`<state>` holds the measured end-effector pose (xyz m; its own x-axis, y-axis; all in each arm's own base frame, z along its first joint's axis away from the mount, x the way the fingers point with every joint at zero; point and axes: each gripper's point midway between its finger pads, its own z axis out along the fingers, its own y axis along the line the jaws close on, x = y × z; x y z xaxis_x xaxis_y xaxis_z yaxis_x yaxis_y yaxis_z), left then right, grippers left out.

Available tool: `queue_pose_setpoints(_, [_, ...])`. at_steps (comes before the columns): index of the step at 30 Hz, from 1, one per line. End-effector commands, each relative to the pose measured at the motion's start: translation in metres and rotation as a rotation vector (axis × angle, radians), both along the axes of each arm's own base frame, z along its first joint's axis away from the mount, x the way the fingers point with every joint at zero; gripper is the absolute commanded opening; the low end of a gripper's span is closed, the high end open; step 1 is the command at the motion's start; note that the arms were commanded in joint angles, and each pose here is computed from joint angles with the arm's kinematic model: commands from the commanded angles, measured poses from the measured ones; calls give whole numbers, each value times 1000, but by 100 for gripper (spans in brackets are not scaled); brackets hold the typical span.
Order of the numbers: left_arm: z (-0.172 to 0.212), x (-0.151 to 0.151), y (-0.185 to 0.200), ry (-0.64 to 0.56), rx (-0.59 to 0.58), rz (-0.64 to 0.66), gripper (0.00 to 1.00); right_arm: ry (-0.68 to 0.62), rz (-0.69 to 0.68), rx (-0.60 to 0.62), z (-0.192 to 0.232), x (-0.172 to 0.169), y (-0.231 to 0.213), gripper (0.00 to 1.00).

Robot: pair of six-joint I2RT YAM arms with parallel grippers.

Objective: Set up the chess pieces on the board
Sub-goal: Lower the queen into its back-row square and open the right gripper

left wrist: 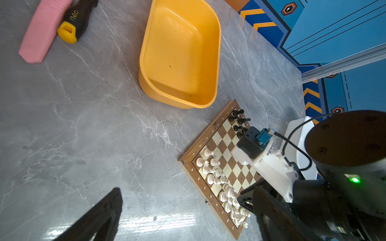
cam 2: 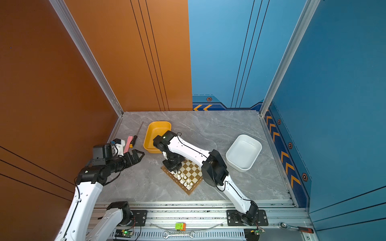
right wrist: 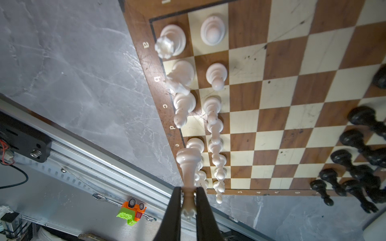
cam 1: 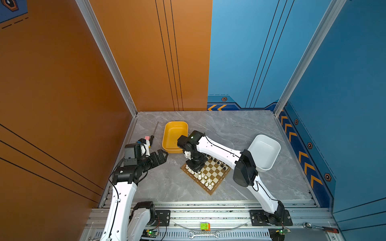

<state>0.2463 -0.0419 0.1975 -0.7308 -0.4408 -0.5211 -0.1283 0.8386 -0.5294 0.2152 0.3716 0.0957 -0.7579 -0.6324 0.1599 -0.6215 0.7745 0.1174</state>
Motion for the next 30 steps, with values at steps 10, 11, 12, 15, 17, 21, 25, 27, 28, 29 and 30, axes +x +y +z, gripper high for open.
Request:
queue_pose_setpoints(10, [8,3,3,-7,27,-7,98,27,27,-62,-18,-3,-4,12])
queue_pose_setpoints(11, [8,4,3,-6,28,-8,98,26,27,-61,-18,-3,-3,12])
queue_pose_setpoints(12, [9,4,3,-5,27,-10,98,26,27,-59,-18,-3,-2,12])
queue_pose_setpoints(15, [10,6,3,-5,29,-14,98,25,28,-65,-20,-3,-3,12])
queue_pose_setpoints(17, [10,7,3,-5,30,-18,98,23,30,-70,-21,-3,-3,13])
queue_pose_setpoints(21, [10,9,2,-3,27,-25,98,24,34,-82,-23,-5,-4,13])
queue_pose_setpoints(25, [9,10,2,-2,27,-29,98,20,37,-95,-24,-6,-5,13])
queue_pose_setpoints(27, [9,10,2,-3,27,-30,98,20,38,-99,-26,-5,-5,13])
queue_pose_setpoints(28, [10,10,1,-4,27,-31,98,19,38,-99,-26,-5,-5,13])
queue_pose_setpoints(29, [10,11,1,-5,28,-33,98,18,39,-102,-27,-5,-6,13])
queue_pose_setpoints(30, [10,10,1,-4,27,-33,98,21,39,-103,-28,-5,-6,13])
